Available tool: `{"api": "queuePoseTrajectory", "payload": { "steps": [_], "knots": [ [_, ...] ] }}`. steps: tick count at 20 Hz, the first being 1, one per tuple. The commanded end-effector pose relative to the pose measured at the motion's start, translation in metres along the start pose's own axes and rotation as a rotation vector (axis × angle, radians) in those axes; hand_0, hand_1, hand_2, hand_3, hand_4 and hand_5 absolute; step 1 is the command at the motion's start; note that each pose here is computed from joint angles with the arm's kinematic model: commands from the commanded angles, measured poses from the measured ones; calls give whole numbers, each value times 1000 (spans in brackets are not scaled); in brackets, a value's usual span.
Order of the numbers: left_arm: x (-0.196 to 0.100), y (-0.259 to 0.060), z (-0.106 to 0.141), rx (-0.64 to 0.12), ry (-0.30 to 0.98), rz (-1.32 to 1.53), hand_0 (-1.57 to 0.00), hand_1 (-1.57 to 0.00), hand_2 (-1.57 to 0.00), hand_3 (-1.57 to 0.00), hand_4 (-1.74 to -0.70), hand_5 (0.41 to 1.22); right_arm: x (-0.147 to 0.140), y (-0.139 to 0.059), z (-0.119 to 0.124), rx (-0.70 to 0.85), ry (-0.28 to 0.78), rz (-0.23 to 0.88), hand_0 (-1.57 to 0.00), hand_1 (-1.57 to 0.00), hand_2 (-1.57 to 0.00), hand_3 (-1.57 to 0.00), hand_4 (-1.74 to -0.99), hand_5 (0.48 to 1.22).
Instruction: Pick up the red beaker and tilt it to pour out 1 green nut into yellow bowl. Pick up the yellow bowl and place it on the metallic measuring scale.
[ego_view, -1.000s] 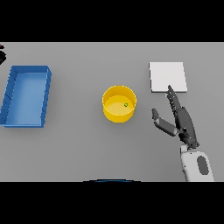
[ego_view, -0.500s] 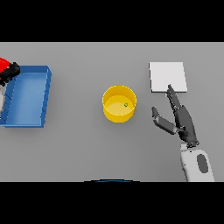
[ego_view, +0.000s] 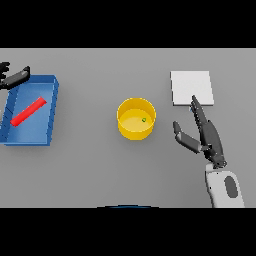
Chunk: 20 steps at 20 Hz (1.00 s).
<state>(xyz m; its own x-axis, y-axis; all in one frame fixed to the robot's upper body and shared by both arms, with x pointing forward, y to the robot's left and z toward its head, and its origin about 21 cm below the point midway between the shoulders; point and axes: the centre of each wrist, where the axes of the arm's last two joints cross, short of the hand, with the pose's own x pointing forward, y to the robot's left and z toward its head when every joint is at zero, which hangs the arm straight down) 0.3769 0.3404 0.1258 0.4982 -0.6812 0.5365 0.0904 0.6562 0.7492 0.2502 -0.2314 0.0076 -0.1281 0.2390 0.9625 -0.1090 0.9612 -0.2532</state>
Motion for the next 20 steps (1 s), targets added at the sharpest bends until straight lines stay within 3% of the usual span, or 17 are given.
{"api": "queuePoseTrajectory", "payload": {
  "steps": [1,7,9,12,14,17,20],
  "knots": [
    [-1,0,-1,-4,7,-11,-205,-173,-156,-97,-778,655,0,0,-1,-2,2,7,1,1,1,1,-1308,717],
    [1,-8,4,35,-23,-17,-53,-45,-40,-25,-730,661,2,5,-3,9,18,17,1,1,1,1,-1277,704],
    [2,-4,4,51,-27,-4,-34,-28,-25,-15,-723,667,10,4,-6,-5,29,128,1,1,1,1,-1262,675],
    [5,-11,5,53,-54,13,-17,-14,-12,-7,-720,685,25,4,-22,121,-57,200,-13,1,1,1,-1167,672],
    [2,-9,7,55,-71,22,-10,-9,-8,-4,-726,700,34,2,-37,242,-107,260,-8,1,1,1,-1202,683],
    [3,-10,10,54,-80,26,-5,-4,-3,-2,-739,709,42,3,-51,380,-124,464,-3,1,1,1,-1260,656],
    [2,-11,11,48,-76,41,-2,-2,-1,0,-746,709,57,13,-66,486,-179,671,-1,1,1,1,-1234,627]
  ]
}}
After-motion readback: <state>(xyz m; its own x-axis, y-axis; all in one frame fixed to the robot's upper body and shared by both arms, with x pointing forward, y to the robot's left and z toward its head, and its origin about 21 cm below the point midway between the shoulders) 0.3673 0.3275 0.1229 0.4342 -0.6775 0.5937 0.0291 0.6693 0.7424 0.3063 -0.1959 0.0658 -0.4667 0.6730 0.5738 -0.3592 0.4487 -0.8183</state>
